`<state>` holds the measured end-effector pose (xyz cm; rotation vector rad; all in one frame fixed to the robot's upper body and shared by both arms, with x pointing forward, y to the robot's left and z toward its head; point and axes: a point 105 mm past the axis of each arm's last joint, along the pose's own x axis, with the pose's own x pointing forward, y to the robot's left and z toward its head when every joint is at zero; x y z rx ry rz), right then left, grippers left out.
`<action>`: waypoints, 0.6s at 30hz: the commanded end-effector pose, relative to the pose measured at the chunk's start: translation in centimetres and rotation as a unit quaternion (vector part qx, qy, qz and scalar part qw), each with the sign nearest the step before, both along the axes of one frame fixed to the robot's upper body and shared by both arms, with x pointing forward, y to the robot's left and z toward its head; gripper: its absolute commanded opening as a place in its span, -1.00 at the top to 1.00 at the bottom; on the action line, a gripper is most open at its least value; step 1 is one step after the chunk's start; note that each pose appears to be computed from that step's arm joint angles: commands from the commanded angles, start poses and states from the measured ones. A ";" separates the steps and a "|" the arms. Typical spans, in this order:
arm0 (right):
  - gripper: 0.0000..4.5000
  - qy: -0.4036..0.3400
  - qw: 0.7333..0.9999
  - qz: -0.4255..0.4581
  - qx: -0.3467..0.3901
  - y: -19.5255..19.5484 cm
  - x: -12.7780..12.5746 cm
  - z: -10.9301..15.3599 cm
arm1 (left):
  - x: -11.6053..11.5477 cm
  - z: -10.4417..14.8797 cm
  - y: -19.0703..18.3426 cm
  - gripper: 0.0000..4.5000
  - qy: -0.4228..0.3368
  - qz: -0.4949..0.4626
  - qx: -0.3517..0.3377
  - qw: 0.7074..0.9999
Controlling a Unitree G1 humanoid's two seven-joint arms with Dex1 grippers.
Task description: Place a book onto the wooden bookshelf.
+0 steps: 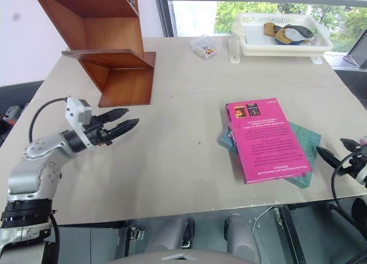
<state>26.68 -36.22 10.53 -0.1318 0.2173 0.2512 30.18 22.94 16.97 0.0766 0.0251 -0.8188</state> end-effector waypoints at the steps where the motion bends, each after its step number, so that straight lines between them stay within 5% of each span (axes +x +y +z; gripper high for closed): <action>1: -1.00 -0.024 0.999 -0.030 -0.024 -0.9 0.9 0.8 | -2.6 2.2 -0.8 -0.31 -0.003 -0.084 -0.037 0.996; 5: -1.00 -0.031 0.998 -0.042 -0.022 -1.1 1.9 0.9 | -5.4 2.9 -1.6 -0.31 0.025 -0.176 -0.042 0.983; 13: -1.00 -0.033 0.997 -0.070 -0.019 -1.2 3.4 0.0 | -6.5 4.8 -1.5 -0.31 -0.002 -0.235 -0.008 0.972; 18: -1.00 0.001 1.000 -0.011 0.006 2.6 3.5 -2.2 | -6.9 4.8 -1.4 -0.31 0.011 -0.255 0.002 0.967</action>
